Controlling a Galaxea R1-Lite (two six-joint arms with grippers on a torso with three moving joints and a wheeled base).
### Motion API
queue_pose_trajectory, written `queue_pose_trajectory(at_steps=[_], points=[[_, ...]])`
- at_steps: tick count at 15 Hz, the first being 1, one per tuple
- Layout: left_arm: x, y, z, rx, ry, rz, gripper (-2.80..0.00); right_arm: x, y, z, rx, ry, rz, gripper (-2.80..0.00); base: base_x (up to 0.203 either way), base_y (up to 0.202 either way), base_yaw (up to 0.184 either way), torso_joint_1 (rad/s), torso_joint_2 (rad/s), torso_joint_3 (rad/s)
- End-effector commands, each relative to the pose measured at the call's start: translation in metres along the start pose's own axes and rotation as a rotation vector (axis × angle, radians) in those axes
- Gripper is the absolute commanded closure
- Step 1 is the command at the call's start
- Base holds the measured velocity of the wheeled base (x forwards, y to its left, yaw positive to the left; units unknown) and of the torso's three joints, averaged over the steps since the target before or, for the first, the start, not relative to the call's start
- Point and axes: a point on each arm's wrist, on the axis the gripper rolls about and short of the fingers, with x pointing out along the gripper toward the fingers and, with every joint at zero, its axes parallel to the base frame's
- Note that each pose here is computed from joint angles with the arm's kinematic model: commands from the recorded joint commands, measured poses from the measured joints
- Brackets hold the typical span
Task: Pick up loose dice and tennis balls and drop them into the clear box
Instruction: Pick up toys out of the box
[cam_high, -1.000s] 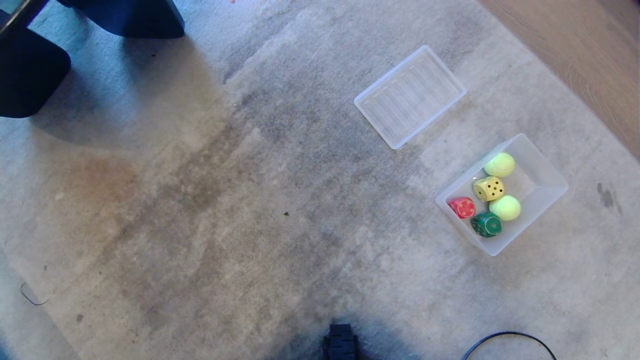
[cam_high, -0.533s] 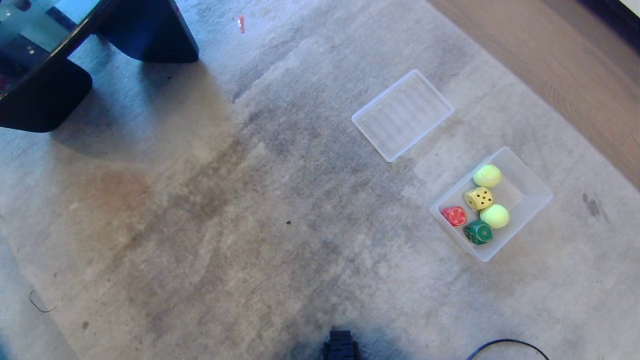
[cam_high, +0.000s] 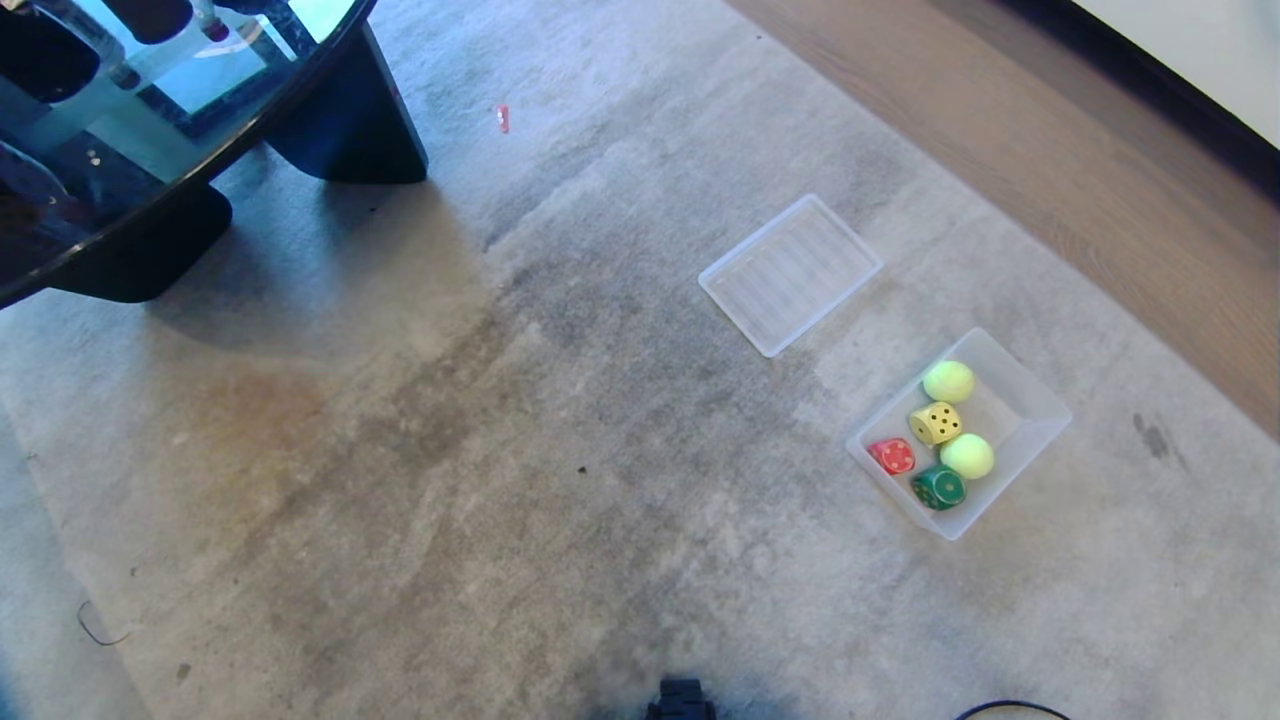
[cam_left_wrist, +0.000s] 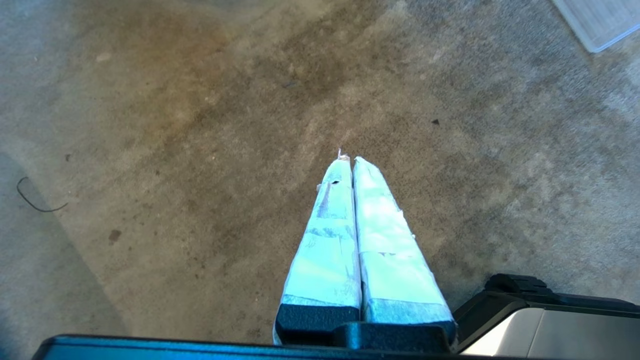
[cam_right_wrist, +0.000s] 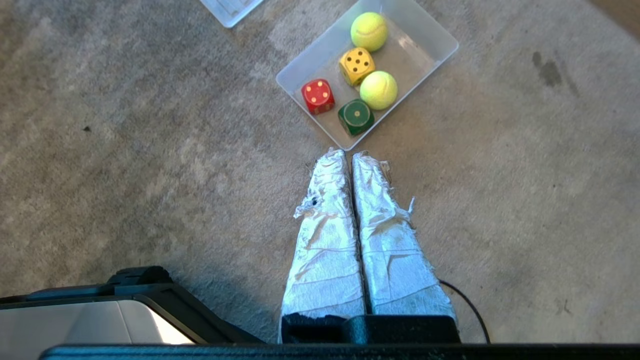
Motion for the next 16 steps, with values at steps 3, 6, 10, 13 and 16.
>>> queue_pose_trajectory(at_steps=[3, 6, 10, 13, 16], points=[[0.0000, 0.0000, 0.0000, -0.001, 0.000, 0.001, 0.00, 0.0008, -0.0001, -0.0034, 0.000, 0.012, -0.001, 0.00, 0.000, 0.000, 0.000, 0.003, 0.00, 0.206], [0.0000, 0.0000, 0.0000, -0.001, 0.000, 0.001, 0.00, 0.0008, -0.0001, -0.0034, 0.000, 0.012, -0.001, 0.00, 0.000, 0.000, 0.000, 0.001, 0.00, 0.204], [0.0000, 0.0000, 0.0000, -0.004, 0.000, 0.001, 0.00, 0.0008, -0.0001, -0.0034, 0.000, 0.012, -0.001, 0.00, 0.000, 0.000, 0.000, 0.002, 0.00, 0.203], [0.0000, 0.0000, 0.0000, -0.001, 0.000, 0.000, 0.00, 0.0008, -0.0001, -0.0034, 0.000, 0.012, -0.001, 0.00, 0.000, 0.000, 0.000, 0.002, 0.00, 0.203], [0.0000, 0.0000, 0.0000, -0.002, 0.000, 0.000, 0.00, 0.0008, -0.0001, -0.0034, 0.000, 0.012, -0.001, 0.00, 0.000, 0.000, 0.000, 0.004, 0.00, 0.204]])
